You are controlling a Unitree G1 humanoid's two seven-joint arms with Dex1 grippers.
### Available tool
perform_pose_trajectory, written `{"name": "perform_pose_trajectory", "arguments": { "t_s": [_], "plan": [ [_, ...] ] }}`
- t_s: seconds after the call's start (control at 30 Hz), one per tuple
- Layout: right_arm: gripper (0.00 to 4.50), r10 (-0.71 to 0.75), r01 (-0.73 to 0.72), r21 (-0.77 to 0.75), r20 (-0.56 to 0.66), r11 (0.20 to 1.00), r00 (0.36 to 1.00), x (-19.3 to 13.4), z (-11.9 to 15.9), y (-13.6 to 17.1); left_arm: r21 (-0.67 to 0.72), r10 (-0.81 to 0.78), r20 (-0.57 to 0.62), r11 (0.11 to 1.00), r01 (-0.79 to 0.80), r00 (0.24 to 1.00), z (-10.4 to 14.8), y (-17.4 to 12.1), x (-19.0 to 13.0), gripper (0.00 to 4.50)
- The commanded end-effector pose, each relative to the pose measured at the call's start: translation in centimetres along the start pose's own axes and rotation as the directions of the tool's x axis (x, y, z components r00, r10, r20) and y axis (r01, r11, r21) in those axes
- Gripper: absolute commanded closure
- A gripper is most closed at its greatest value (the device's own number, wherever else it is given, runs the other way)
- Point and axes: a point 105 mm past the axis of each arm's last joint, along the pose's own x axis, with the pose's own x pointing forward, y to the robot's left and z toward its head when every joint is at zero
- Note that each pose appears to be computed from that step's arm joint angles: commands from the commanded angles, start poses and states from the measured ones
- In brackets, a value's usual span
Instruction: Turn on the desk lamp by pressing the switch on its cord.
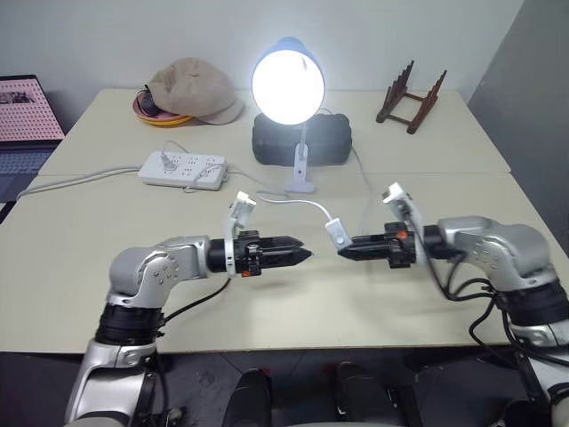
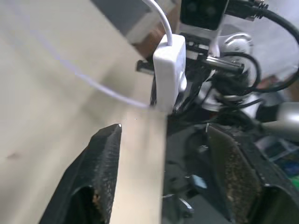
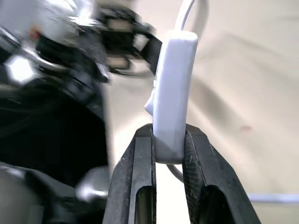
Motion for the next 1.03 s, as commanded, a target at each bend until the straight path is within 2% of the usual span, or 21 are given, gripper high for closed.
{"name": "perform_pose_trajectory", "arguments": {
  "t_s": [0.03, 0.1, 0.27, 0.33, 0.4, 0.43, 0.53, 0.8, 0.93, 1.03],
  "plan": [
    [4.10, -0.141, 0.114, -0.231, -0.106, 0.966, 0.984, 0.5, -0.7, -3.5, 0.339, 0.073, -0.025, 0.939, -0.060, 0.997, 1.8, -1.2, -0.6, 0.45],
    [4.10, -0.227, 0.142, -0.361, -0.208, 0.922, 0.951, 0.7, -2.0, -5.4, 0.448, 0.108, -0.037, 0.891, -0.080, 0.993, 2.1, -1.6, -0.8, 0.04],
    [4.10, -0.298, 0.106, -0.514, -0.307, 0.851, 0.904, 0.9, -3.3, -7.7, 0.556, 0.147, -0.025, 0.824, -0.109, 0.989, 2.5, -1.8, -0.9, 0.01],
    [3.40, -0.286, 0.099, -0.530, -0.283, 0.842, 0.916, 0.8, -2.9, -7.8, 0.570, 0.167, -0.028, 0.813, -0.122, 0.986, 2.3, -1.4, -1.0, 0.00],
    [3.10, -0.255, 0.091, -0.520, -0.254, 0.850, 0.933, 0.6, -2.3, -7.5, 0.562, 0.170, -0.022, 0.817, -0.128, 0.985, 2.3, -1.1, -1.1, 0.00],
    [2.72, -0.247, 0.089, -0.521, -0.242, 0.849, 0.938, 0.3, -2.0, -7.3, 0.563, 0.172, -0.031, 0.817, -0.125, 0.985, 2.2, -1.1, -1.1, 0.00],
    [2.16, -0.220, 0.079, -0.524, -0.212, 0.848, 0.952, -0.7, -1.2, -6.3, 0.568, 0.184, -0.046, 0.813, -0.126, 0.982, 2.0, -0.7, -1.5, 0.00],
    [0.07, -0.255, 0.230, -0.420, -0.002, 0.878, 0.967, -5.4, 1.4, -0.8, 0.571, 0.235, -0.106, 0.810, -0.134, 0.966, 2.4, 1.3, -3.1, 0.00],
    [0.03, -0.349, 0.354, -0.346, 0.081, 0.869, 0.934, -7.1, 1.1, 1.1, 0.566, 0.239, -0.104, 0.812, -0.140, 0.965, 3.4, 2.0, -4.0, 0.00],
    [0.03, -0.391, 0.392, -0.293, 0.064, 0.872, 0.918, -8.1, -0.8, 2.9, 0.568, 0.240, -0.110, 0.812, -0.137, 0.964, 4.2, 2.6, -4.1, 0.00]
  ]
}}
